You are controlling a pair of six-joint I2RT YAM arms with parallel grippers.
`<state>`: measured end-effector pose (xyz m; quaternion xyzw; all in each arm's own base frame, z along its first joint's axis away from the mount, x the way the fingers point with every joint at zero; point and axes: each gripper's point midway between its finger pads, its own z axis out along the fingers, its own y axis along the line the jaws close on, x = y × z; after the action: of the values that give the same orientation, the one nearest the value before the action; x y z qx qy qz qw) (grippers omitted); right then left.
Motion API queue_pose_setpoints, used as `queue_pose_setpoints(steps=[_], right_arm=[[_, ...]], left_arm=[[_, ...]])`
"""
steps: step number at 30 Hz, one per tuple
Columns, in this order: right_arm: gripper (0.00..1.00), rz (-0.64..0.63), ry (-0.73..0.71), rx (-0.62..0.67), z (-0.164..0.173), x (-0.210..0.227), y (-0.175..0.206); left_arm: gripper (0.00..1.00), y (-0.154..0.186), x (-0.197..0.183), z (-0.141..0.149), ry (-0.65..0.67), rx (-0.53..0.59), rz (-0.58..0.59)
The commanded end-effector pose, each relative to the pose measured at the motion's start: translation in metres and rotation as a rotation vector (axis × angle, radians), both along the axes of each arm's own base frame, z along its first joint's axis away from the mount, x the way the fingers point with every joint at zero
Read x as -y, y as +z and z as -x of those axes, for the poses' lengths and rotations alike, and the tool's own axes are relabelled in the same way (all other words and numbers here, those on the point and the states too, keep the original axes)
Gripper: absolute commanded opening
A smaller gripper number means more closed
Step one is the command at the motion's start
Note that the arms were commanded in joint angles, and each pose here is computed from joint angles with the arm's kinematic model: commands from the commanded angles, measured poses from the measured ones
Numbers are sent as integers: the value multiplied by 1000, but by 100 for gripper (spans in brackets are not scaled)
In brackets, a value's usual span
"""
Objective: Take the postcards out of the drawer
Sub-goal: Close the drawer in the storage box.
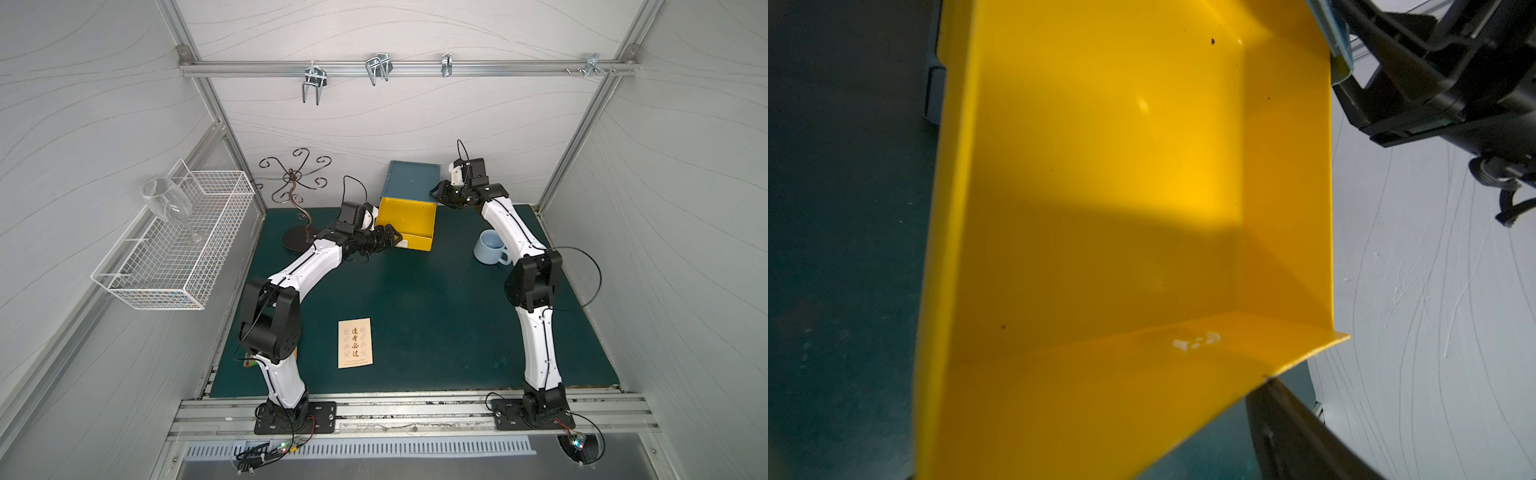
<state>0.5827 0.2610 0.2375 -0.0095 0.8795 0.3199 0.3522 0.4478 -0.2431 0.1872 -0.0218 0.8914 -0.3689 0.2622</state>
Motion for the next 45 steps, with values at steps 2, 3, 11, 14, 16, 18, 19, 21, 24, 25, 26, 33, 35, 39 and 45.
queue_pose_setpoints(steps=[2, 3, 11, 14, 16, 18, 19, 21, 24, 25, 26, 33, 35, 39, 45], right_arm=[[40, 94, 35, -165, 26, 0, -55], [40, 95, 40, -165, 27, -2, -56], [39, 97, 50, -165, 31, -3, -53], [39, 95, 55, -170, 33, -4, -55], [39, 94, 57, -174, 34, -4, -55], [39, 93, 60, -176, 34, -5, -56], [39, 93, 62, -179, 35, -5, -57], [39, 91, 66, -179, 36, -6, -57], [39, 89, 67, -180, 37, -6, -56], [39, 88, 67, -181, 37, -6, -56], [39, 86, 68, -178, 37, -6, -55], [39, 79, 72, -182, 38, -7, -55], [39, 78, 73, -186, 39, -8, -56], [39, 76, 77, -189, 40, -9, -56], [39, 75, 78, -194, 42, -8, -57]], left_arm=[[81, 24, 12, -39, 56, 137, 13], [81, 23, 13, -42, 65, 138, 11], [81, 26, 20, -67, 126, 183, -5], [81, 27, 20, -77, 150, 205, -10], [81, 26, 21, -84, 160, 213, -12], [81, 25, 23, -91, 169, 217, -13], [81, 25, 23, -95, 175, 221, -13], [81, 24, 25, -103, 186, 227, -11], [81, 22, 29, -113, 203, 239, -15], [81, 21, 31, -115, 208, 243, -18], [81, 20, 32, -118, 217, 248, -24], [81, 24, 39, -133, 277, 298, -32], [82, 24, 40, -136, 288, 309, -35], [82, 26, 41, -138, 304, 316, -46], [84, 32, 43, -135, 308, 371, -83]])
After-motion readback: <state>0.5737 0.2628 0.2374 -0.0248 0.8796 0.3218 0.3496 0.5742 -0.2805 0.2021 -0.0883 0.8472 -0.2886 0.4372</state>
